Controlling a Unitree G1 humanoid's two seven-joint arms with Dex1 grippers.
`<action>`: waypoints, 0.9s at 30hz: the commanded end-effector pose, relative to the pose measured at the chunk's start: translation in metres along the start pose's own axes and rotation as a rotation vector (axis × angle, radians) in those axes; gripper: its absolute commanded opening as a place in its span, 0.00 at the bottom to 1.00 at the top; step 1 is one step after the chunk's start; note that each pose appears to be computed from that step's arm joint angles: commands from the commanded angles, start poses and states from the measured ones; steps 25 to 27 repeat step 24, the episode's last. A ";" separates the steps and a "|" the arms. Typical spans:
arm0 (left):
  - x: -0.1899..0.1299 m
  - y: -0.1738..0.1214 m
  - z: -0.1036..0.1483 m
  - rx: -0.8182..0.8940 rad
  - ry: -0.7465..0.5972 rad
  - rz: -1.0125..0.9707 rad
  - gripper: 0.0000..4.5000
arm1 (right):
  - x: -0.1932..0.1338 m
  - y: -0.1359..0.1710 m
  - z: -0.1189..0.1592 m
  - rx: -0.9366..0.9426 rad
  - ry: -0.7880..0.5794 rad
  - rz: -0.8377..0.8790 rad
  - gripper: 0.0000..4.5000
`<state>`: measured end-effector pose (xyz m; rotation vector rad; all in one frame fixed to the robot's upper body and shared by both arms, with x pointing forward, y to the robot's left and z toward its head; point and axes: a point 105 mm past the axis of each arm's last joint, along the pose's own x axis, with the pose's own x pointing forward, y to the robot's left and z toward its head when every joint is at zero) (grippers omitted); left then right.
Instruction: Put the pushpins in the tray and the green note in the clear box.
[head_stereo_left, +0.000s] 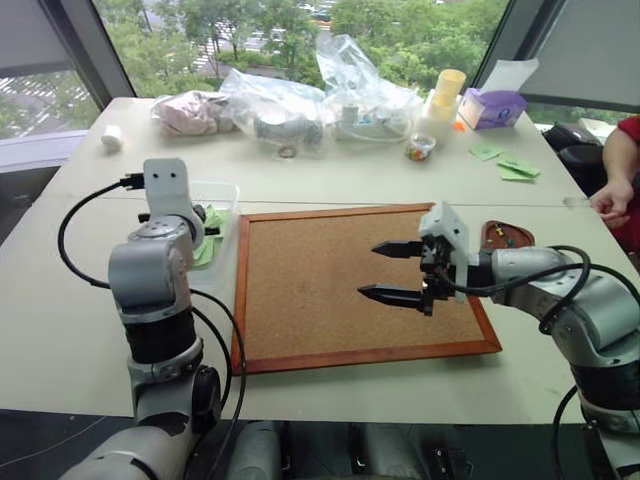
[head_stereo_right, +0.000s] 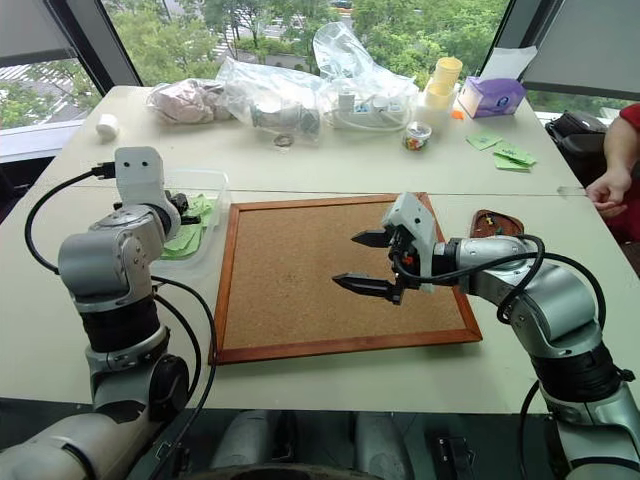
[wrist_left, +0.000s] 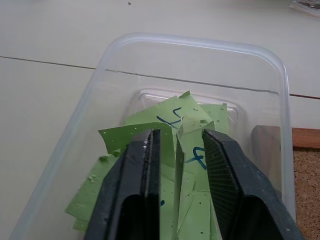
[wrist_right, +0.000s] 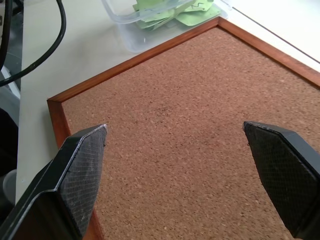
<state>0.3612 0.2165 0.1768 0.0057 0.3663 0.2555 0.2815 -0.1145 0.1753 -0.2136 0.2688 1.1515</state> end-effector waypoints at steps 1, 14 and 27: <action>-0.009 0.010 0.012 -0.025 -0.061 0.039 0.76 | -0.004 -0.002 0.009 -0.047 -0.017 -0.009 1.00; -0.030 0.018 0.067 -0.098 -0.279 -0.189 0.99 | -0.044 -0.028 0.026 0.074 -0.167 -0.182 1.00; -0.081 -0.019 0.024 0.313 -0.184 -0.871 0.99 | -0.074 -0.027 -0.005 0.184 -0.112 -0.298 1.00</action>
